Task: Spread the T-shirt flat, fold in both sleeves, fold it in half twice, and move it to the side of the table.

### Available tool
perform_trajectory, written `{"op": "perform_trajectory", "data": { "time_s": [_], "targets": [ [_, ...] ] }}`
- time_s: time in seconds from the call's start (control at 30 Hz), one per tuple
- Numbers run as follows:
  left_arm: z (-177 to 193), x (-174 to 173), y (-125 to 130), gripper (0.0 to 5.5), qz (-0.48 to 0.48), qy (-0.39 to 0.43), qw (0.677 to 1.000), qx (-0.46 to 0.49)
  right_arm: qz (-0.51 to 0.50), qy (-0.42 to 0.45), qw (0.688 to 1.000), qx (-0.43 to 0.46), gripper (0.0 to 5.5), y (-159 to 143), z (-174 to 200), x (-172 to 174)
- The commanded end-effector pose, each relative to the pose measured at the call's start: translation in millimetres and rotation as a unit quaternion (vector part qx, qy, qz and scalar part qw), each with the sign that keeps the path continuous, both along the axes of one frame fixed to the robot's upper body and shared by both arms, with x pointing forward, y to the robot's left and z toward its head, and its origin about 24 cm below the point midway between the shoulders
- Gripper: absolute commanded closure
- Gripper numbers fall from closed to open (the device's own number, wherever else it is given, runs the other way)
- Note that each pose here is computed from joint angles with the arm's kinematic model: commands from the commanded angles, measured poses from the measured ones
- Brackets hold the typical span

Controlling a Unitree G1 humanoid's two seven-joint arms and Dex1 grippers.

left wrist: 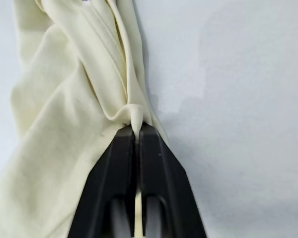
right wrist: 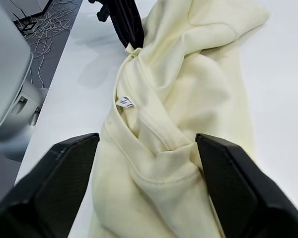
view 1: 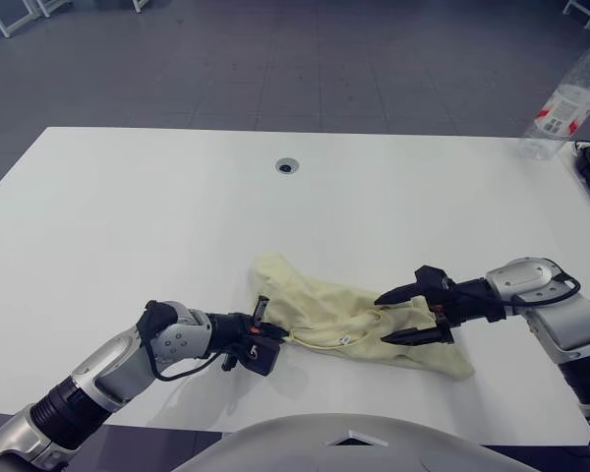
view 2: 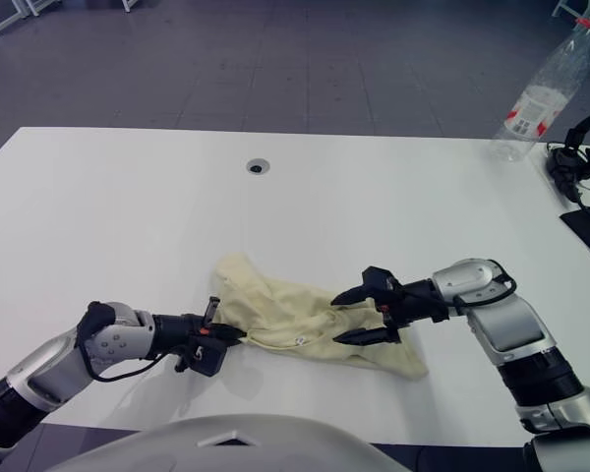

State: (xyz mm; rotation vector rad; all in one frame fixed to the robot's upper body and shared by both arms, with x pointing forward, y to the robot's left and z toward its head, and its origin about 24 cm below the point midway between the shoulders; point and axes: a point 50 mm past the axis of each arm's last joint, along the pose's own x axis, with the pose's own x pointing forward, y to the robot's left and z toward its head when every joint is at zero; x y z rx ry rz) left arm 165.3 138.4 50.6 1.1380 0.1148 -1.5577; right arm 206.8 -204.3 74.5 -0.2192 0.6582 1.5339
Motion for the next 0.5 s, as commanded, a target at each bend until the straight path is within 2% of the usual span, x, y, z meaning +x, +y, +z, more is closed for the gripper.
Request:
{"op": "perform_trajectory", "data": {
  "time_s": [0.03,0.5],
  "targets": [
    [-42,-13,36,5.5,0.035,0.08,0.984,0.156,0.006,-0.004,1.0,-0.025,2.69,-1,-4,0],
    [-45,-19,34,5.5,0.032,0.087,0.983,0.156,-0.011,-0.024,0.999,-0.031,5.09,-5,-6,10]
  ]
}}
